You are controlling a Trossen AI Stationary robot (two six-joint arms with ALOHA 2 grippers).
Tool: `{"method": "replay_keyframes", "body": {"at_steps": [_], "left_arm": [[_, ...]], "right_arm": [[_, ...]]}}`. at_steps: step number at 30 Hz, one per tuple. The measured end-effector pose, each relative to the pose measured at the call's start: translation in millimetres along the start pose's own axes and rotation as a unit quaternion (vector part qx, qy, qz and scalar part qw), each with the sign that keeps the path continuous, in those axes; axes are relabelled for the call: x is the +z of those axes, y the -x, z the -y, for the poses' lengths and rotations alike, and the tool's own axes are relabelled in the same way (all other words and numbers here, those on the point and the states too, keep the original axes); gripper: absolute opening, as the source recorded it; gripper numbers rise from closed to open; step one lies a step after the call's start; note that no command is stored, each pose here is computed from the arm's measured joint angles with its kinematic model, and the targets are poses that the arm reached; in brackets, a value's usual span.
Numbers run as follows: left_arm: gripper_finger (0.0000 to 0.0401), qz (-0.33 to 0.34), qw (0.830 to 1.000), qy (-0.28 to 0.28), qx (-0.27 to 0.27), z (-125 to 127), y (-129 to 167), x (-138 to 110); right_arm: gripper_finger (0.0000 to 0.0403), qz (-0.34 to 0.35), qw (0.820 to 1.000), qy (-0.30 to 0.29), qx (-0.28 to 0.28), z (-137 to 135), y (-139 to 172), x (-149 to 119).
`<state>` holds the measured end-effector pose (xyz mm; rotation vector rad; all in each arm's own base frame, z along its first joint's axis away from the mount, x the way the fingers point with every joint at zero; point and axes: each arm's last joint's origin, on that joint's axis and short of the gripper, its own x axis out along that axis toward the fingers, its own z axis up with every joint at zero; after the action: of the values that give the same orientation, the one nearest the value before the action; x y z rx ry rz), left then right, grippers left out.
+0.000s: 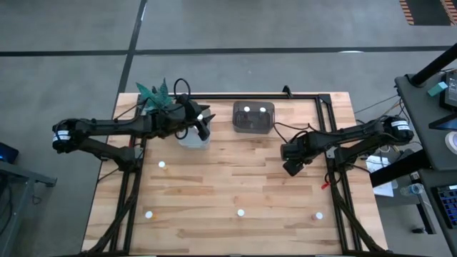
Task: Pick and place medicine bottles into bin by pill shape (circle, oval)
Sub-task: Put the blue capsule bottle into the black bin
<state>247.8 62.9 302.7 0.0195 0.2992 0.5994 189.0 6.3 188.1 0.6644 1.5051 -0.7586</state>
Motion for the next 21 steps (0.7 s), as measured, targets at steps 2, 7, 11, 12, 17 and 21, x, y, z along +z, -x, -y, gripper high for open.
{"method": "replay_keyframes", "body": {"at_steps": [2, 7, 11, 12, 17, 21], "left_arm": [[0.0173, 0.0, 1.0, 0.0, -0.001, 0.7, 0.3, 0.0], [0.0173, 0.0, 1.0, -0.001, -0.005, 2.6, 1.0, -0.1], [0.0173, 0.0, 1.0, -0.002, -0.008, 3.8, 1.4, -0.1], [0.0173, 0.0, 1.0, -0.002, -0.008, 4.1, 1.6, -0.2], [0.0173, 0.001, 1.0, -0.003, -0.014, 6.9, 2.7, -0.2], [0.0173, -0.004, 0.999, -0.007, -0.031, 14.5, 7.6, -1.3]], "right_arm": [[0.0179, 0.004, 1.0, 0.0, 0.005, -1.1, -0.1, 0.9], [0.0126, 0.004, 1.0, 0.002, 0.006, -1.3, -0.4, 1.0], [0.0098, 0.004, 1.0, 0.005, 0.005, -1.2, -0.4, 1.0], [0.0097, 0.004, 1.0, 0.006, 0.005, -1.2, -0.4, 0.9], [0.0116, 0.004, 1.0, 0.006, 0.006, -1.1, -0.3, 0.9], [0.0122, 0.004, 1.0, 0.006, 0.007, 0.0, 2.2, 0.1]]}}
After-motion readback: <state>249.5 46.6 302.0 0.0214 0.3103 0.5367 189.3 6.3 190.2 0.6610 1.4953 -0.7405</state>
